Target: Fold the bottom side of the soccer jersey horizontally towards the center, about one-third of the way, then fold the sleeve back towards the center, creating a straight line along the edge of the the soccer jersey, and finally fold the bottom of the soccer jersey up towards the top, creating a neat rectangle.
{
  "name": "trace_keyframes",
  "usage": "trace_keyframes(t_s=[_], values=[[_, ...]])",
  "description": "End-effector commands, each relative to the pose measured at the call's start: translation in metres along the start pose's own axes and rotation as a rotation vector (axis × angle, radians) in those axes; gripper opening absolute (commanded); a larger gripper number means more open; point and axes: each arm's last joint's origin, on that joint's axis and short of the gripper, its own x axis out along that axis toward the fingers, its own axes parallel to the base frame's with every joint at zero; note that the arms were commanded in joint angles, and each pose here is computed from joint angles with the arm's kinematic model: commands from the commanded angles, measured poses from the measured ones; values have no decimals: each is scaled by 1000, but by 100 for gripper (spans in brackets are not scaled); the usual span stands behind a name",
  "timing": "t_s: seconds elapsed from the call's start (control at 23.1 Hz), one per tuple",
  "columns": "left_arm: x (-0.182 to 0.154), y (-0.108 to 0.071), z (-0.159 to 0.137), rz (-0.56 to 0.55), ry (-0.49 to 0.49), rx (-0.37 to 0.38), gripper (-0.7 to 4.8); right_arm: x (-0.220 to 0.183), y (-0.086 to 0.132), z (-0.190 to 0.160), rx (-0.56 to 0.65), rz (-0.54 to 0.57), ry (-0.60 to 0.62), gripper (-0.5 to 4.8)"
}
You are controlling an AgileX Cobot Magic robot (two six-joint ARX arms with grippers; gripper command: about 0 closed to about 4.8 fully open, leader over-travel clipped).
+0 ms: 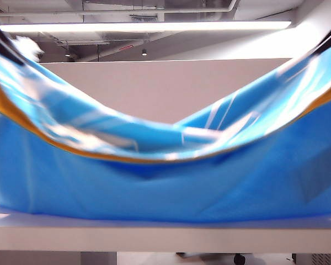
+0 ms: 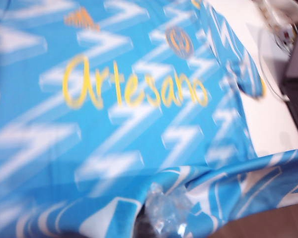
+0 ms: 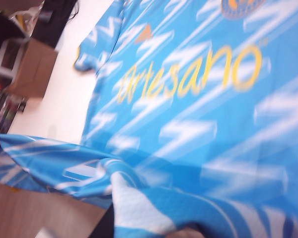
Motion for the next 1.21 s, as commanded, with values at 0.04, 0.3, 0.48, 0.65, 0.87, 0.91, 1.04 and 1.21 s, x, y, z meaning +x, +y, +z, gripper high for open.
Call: trace_keyframes(t_s=[0.04,0.3,0.48,0.65,0.87,0.91,1.04,1.21], values=[[58,6,46,64,-66,94,-6,48,-19,54,-4,-12,-43,-5],[131,42,92,173,16,72,-6,104,-62,108,17,-91,22,-5],[158,75,110,220,6,54,28,124,-84,129,-57,-117,31,135],[156,96,121,256,-45,90,204,120,-102,147,-38,-178,-24,226],[136,126,133,330,-104,35,212,98,-123,157,8,-254,-78,225],[132,133,133,347,-99,16,217,91,-130,158,24,-273,-80,225],[121,150,132,392,-82,-39,221,77,-144,157,57,-322,-75,226],[111,166,132,433,-78,-71,312,63,-164,157,111,-362,-93,298]])
